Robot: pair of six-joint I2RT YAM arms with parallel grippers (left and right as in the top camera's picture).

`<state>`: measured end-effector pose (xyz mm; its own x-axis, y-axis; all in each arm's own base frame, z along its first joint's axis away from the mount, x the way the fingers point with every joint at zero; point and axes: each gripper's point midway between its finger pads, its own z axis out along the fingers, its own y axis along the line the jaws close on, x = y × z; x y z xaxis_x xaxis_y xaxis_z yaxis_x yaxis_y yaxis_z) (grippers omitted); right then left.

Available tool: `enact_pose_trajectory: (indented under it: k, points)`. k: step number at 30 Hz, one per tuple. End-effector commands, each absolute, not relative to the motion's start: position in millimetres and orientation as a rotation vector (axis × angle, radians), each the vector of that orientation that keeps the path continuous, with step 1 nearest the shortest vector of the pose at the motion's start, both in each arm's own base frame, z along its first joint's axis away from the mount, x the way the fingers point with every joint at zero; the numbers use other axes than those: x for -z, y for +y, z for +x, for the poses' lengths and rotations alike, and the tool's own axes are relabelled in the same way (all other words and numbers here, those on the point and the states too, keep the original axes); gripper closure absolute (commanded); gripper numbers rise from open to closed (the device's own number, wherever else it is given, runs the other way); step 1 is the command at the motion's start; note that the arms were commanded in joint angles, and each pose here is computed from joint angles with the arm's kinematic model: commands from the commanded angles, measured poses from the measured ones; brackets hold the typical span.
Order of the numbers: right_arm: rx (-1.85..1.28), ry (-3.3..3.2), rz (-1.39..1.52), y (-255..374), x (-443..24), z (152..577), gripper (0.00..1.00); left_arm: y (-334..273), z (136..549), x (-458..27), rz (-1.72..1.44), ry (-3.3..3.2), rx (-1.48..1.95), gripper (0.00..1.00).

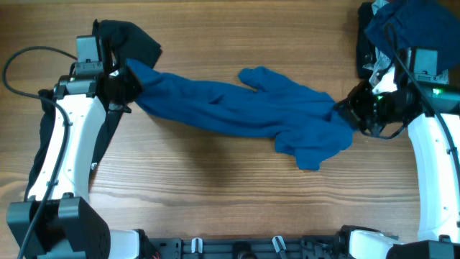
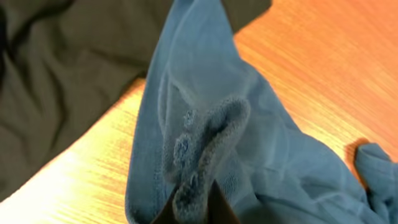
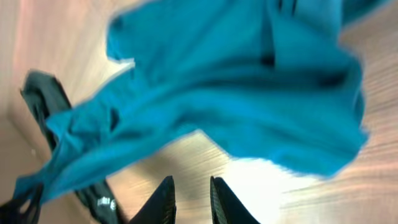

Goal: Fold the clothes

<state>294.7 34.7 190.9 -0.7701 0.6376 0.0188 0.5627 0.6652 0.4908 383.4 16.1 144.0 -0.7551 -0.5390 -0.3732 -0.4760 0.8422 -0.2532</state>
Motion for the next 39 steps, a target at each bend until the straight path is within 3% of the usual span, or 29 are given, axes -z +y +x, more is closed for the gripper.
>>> enact_pose_trajectory:
  k: [1,4,9,12,16,19,20,25,33,37,39]
  points:
    - [-0.797,2.882,0.964,69,-177,260,0.80,25,382,-145,-0.810,2.559,0.150,0.96]
    - [-0.573,3.015,0.957,60,-138,233,0.77,25,384,-147,-0.807,2.549,0.153,0.96]
    - [-0.262,3.062,0.937,29,-138,199,0.66,28,387,-148,-0.813,2.531,0.134,0.96]
    - [-0.284,3.046,0.908,32,-129,184,0.44,28,389,-149,-0.837,2.511,0.146,0.96]
    - [-0.579,3.079,0.912,72,-79,164,0.39,28,390,-150,-0.841,2.506,0.148,0.96]
    - [-0.610,3.039,0.906,81,-44,166,0.23,28,390,-150,-0.841,2.507,0.149,0.96]
    - [-0.584,3.004,0.917,77,-40,172,0.23,28,390,-150,-0.841,2.507,0.148,0.96]
    - [-0.483,2.867,0.858,63,-37,207,0.23,28,390,-150,-0.841,2.507,0.148,0.96]
    - [-0.488,2.899,0.876,66,-10,217,0.25,28,390,-150,-0.841,2.507,0.148,0.96]
    - [-0.513,2.885,0.872,77,-6,226,0.55,28,390,-150,-0.841,2.506,0.148,0.96]
    - [-0.526,2.851,0.936,79,-7,230,0.77,28,390,-150,-0.841,2.506,0.148,0.96]
